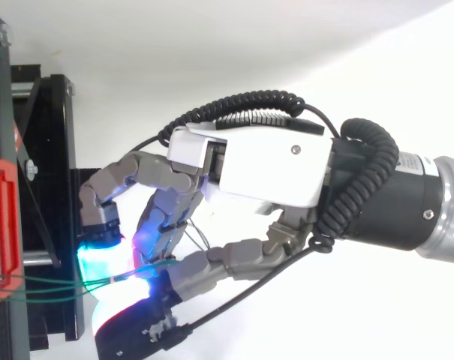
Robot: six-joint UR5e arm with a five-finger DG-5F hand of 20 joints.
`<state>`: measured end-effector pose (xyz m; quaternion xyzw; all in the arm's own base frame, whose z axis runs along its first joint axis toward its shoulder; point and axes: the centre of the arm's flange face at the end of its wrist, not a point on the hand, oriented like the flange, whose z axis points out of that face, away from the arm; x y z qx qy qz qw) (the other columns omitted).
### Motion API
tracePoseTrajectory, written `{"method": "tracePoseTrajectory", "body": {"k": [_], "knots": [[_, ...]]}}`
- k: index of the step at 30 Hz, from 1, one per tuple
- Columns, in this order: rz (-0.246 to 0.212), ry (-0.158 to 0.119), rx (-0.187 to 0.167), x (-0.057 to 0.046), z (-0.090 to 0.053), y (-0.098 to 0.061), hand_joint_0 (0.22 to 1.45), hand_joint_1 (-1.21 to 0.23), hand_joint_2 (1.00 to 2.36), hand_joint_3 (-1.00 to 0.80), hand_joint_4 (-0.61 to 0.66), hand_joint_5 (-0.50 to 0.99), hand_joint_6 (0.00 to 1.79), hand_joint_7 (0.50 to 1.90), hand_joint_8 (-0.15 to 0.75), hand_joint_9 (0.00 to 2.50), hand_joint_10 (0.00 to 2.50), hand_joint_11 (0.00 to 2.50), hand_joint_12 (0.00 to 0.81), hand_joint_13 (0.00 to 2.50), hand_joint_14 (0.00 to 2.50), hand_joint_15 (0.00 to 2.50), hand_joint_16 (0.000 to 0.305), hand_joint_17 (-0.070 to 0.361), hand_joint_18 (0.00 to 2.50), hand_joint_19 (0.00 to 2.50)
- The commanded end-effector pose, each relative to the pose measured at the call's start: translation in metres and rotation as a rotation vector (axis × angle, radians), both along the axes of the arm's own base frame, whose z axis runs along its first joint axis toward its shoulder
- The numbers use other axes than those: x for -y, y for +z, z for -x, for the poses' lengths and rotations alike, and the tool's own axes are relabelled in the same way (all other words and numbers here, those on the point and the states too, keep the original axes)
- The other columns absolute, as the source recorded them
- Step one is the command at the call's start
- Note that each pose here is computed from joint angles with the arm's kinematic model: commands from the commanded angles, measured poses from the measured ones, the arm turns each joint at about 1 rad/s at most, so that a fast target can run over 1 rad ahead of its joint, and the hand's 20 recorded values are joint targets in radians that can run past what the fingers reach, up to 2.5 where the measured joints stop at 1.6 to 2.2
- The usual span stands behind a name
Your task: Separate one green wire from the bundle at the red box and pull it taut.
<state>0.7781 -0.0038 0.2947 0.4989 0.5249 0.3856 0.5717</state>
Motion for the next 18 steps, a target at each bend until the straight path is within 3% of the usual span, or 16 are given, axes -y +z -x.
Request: {"method": "tracePoseTrajectory", "body": {"k": [1,5,9,14,17,18], "knots": [[-0.002,-0.001,0.004,-0.0002,-0.0002,0.0003,0.69,-0.84,1.0,-0.5,0.22,-0.21,0.91,1.17,0.362,1.15,0.02,1.19,0.366,1.16,0.02,0.69,0.058,0.13,0.91,0.42],[-0.003,-0.001,0.003,-0.0001,0.0001,-0.0004,0.57,-0.76,1.0,-0.5,0.23,-0.21,0.9,1.16,0.379,1.16,0.02,1.19,0.378,1.18,0.02,0.69,0.06,0.135,0.93,0.44],[-0.003,-0.001,0.003,0.0009,0.0001,-0.0004,0.57,-0.73,1.0,-0.5,0.23,-0.21,0.9,1.14,0.367,1.17,0.02,1.18,0.384,1.19,0.02,0.69,0.06,0.136,0.94,0.44],[-0.003,-0.001,0.003,0.0009,0.0001,-0.0004,0.59,-0.55,1.0,-0.5,0.22,-0.2,0.88,1.17,0.368,1.2,0.02,1.2,0.38,1.21,0.02,0.7,0.06,0.135,0.95,0.46],[-0.002,-0.001,-0.003,0.0011,0.001,-0.0049,0.61,-0.51,1.0,-0.5,0.21,-0.2,0.88,1.19,0.357,1.21,0.02,1.19,0.382,1.22,0.02,0.7,0.059,0.134,0.95,0.48],[-0.002,-0.001,-0.005,0.0013,0.0018,-0.0058,0.61,-0.53,1.01,-0.41,0.2,-0.2,0.88,1.21,0.362,1.21,0.02,1.19,0.384,1.21,0.02,0.71,0.06,0.134,0.94,0.48]]}}
